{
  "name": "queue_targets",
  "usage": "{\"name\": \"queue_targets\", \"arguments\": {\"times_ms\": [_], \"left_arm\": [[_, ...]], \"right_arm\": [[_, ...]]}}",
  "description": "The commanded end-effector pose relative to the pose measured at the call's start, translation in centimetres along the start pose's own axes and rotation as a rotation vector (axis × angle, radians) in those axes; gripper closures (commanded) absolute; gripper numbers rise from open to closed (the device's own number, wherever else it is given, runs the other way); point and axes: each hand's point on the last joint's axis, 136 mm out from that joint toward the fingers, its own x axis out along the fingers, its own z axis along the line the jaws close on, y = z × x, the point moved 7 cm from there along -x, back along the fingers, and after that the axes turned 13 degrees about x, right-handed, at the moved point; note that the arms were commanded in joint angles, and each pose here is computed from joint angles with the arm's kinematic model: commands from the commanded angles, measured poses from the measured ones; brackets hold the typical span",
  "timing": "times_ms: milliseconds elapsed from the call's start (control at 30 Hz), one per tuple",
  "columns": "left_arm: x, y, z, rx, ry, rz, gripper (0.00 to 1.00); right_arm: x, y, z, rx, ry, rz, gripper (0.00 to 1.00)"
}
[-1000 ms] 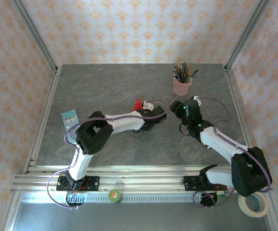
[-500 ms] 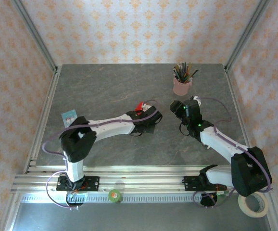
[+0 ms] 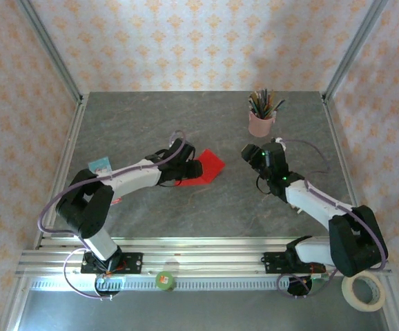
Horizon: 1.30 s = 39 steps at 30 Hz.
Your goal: Fold a paper plane with a square sheet of paper (pick it up from the middle)
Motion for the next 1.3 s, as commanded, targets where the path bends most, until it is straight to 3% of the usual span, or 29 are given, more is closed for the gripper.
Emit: {"name": "queue_targets", "arguments": {"times_ms": [0,400,733,1133,1267], "left_arm": [[0.9,-0.3,-0.2,-0.015,0.053,0.002,0.49],[2.9,-1.2,1.5,-0.031,-0.053,-0.007,0.53],[4.4,-0.5,3.9,-0.202,0.047,0.073,0.61],[3.9,-1.3,4.2,-0.302,0.15,0.051,0.66],[4.2,-0.9,5.0,-0.322,0.112,0.057,0.71]], "right_arm": [[0.2,-0.2,0.2,0.027,-0.003,0.003,0.33],[0.8,1.0,0.8,0.032,-0.065,0.104,0.33],[3.0,4.5,0.1,0.086,-0.081,0.353,0.43],[4.2,8.6,1.6,0.048,-0.091,0.446,0.44],[5.1,11.0,3.2,0.024,-0.112,0.506,0.53]]}}
